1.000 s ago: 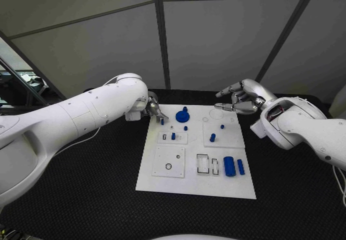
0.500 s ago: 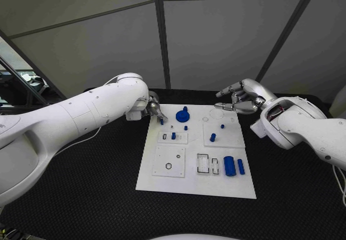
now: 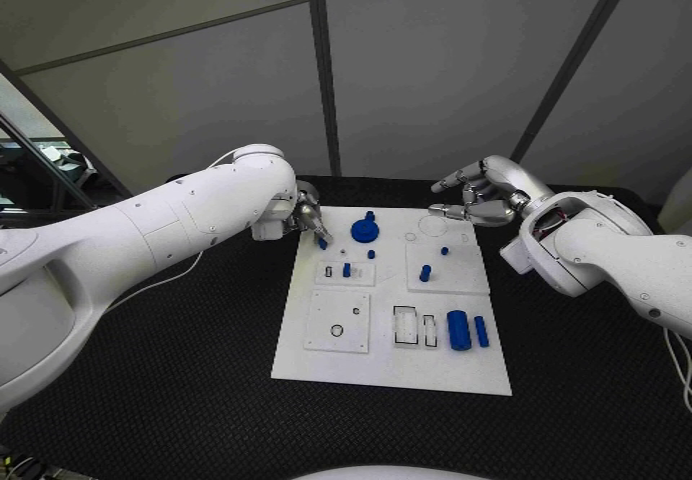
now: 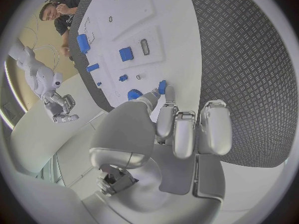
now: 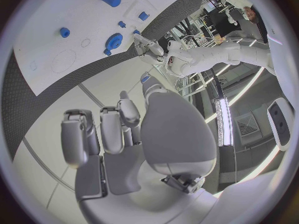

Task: Assemble the parts on the task board

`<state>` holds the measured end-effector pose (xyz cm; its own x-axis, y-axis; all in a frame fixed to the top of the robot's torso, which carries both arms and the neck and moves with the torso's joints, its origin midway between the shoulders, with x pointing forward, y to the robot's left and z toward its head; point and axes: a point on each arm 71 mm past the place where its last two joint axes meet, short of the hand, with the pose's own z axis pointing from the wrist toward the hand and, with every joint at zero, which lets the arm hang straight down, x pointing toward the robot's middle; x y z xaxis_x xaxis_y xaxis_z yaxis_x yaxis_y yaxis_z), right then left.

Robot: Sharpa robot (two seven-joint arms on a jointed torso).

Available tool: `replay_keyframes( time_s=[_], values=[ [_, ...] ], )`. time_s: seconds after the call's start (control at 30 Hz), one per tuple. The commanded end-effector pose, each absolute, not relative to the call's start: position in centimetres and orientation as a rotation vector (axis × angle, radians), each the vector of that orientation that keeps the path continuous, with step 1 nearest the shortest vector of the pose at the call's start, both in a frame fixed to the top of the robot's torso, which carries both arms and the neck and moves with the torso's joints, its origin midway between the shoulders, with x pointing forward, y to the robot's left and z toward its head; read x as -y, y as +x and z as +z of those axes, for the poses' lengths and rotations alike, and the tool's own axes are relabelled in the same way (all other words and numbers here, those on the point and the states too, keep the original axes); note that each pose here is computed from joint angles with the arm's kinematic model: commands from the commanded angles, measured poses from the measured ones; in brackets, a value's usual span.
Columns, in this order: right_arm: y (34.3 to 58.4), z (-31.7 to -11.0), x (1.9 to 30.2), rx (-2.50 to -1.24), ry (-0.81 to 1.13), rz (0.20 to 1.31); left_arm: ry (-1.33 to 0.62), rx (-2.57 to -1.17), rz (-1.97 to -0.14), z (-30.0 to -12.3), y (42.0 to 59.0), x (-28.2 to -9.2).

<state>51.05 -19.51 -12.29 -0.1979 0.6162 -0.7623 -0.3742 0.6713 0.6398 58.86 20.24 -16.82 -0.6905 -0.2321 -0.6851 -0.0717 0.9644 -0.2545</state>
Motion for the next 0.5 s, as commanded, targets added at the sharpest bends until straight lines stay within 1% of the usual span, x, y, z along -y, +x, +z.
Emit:
replay_keyframes(
  time_s=[0.03, 0.27, 0.43, 0.5],
  values=[
    [51.0, -12.1, 19.4, -1.525, 0.197, 0.913, -0.202, -2.343, -0.292, -16.8, 58.7, -20.2],
    [51.0, -12.1, 19.4, -1.523, 0.196, 0.913, -0.207, -2.308, -0.323, -16.6, 58.4, -20.4],
    [51.1, -12.1, 19.6, -1.522, 0.197, 0.911, -0.195, -2.269, -0.367, -16.2, 57.7, -20.4],
    [51.1, -12.1, 19.7, -1.521, 0.198, 0.91, -0.188, -2.252, -0.384, -15.9, 57.2, -20.5]
  ],
)
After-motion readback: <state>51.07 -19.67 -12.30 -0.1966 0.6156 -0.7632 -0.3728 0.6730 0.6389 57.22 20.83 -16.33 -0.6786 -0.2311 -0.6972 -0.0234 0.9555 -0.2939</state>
